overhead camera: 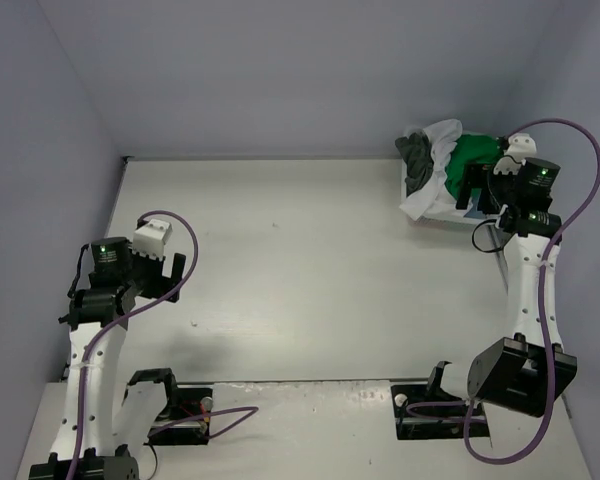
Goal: Fold and stack the t-shirts
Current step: Grab crumpled tshirt from bin with the right arm
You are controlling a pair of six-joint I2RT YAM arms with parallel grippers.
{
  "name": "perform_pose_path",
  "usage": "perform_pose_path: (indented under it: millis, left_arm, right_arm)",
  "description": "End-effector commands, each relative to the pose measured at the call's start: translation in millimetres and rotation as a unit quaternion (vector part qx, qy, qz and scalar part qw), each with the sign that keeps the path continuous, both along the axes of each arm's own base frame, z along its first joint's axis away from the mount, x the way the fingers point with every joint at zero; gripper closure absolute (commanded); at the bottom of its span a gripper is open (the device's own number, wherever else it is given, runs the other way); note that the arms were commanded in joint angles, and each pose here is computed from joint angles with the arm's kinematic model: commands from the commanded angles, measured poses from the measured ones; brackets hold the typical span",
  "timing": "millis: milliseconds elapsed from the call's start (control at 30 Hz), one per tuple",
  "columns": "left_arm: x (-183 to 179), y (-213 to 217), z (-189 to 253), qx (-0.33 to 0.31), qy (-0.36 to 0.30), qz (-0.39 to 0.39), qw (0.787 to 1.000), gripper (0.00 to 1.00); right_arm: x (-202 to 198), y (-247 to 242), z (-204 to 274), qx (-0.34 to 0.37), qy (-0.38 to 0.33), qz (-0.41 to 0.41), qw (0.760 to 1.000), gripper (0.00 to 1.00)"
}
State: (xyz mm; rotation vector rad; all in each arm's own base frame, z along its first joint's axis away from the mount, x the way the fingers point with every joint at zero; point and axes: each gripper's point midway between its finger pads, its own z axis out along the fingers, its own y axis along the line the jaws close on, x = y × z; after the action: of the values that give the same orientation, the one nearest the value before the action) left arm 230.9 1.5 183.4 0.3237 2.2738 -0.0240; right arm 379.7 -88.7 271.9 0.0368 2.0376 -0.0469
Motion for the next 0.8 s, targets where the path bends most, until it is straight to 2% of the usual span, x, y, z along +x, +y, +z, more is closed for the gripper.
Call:
perform_pose_path:
  millis: [0,267,467,667,700,767]
  left_arm:
    - [10.9,2.4,13.5,0.002,-0.027,0.002,1.000,0.06]
    - [10.4,2.7,13.9,0.001,-0.029,0.002,1.000,0.06]
    - [10.1,2.3,13.7,0.000,-0.028,0.001,1.000,0.06]
    - [10.3,1.9,14.4,0.000,-0.029,0.000,1.000,0.06]
    - [10.1,2.3,14.7,0.000,-0.031,0.001,1.000,0.06]
    - [9.7,2.2,15.7,0.000,-0.033,0.001,0.999,0.06]
  right_arm:
    - [12.1,-4.3,12.2,-0.009,-0.029,0.002,1.000,0.00]
    - [13.6,0.8,13.1,-0.007,-0.033,0.019,0.999,0.00]
    - [20.6,0.8,-1.2,0.004,-0.004,0.026,1.000,0.00]
    - [49.8,-7.0,9.9,-0.001,0.006,0.030,1.000,0.00]
    - [56.8,-10.8,23.3,-0.013,-0.003,0.024,1.000,0.00]
    - [70.1,-15.3,7.5,-0.013,0.029,0.022,0.999,0.02]
